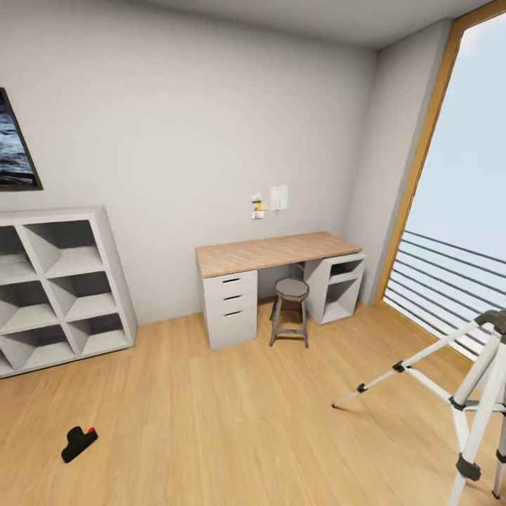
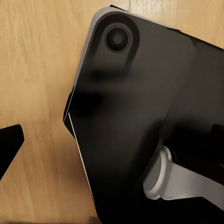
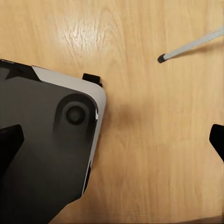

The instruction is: Attach the digital camera to the camera tripod in the bedroom.

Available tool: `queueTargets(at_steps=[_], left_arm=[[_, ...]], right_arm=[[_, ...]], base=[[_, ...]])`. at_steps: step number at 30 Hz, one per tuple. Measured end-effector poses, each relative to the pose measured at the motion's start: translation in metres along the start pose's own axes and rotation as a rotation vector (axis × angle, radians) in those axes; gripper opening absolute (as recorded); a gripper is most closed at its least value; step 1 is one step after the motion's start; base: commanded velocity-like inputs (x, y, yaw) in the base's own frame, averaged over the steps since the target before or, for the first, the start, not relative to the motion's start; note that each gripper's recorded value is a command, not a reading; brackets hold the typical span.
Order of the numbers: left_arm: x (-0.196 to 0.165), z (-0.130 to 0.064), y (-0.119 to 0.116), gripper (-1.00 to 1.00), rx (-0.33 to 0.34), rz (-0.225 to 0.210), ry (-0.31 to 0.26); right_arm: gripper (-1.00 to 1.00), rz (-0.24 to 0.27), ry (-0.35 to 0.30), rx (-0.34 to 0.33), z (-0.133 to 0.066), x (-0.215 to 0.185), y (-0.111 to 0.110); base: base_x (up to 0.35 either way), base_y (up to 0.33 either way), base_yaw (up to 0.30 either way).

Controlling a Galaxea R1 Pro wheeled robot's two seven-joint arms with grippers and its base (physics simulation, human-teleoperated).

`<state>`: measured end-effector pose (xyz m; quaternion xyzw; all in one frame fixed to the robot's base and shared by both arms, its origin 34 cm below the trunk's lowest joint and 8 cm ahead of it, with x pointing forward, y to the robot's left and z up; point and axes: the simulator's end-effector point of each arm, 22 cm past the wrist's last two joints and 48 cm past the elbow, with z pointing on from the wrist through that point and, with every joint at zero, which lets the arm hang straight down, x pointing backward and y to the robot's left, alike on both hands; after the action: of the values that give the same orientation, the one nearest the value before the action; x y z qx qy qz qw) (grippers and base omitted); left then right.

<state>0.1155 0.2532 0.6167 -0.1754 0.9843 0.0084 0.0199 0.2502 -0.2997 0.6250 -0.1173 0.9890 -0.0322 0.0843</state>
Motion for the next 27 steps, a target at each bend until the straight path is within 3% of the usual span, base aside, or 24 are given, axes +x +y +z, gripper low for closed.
queueTargets(at_steps=[27], left_arm=[[-0.0002,0.0000,0.0014,1.00,0.001,0.000,0.001]], right_arm=[[1.00,-0.002,-0.009,0.003,-0.0001,-0.0016,-0.0021]], base=[[-0.001,0.003,0.283]])
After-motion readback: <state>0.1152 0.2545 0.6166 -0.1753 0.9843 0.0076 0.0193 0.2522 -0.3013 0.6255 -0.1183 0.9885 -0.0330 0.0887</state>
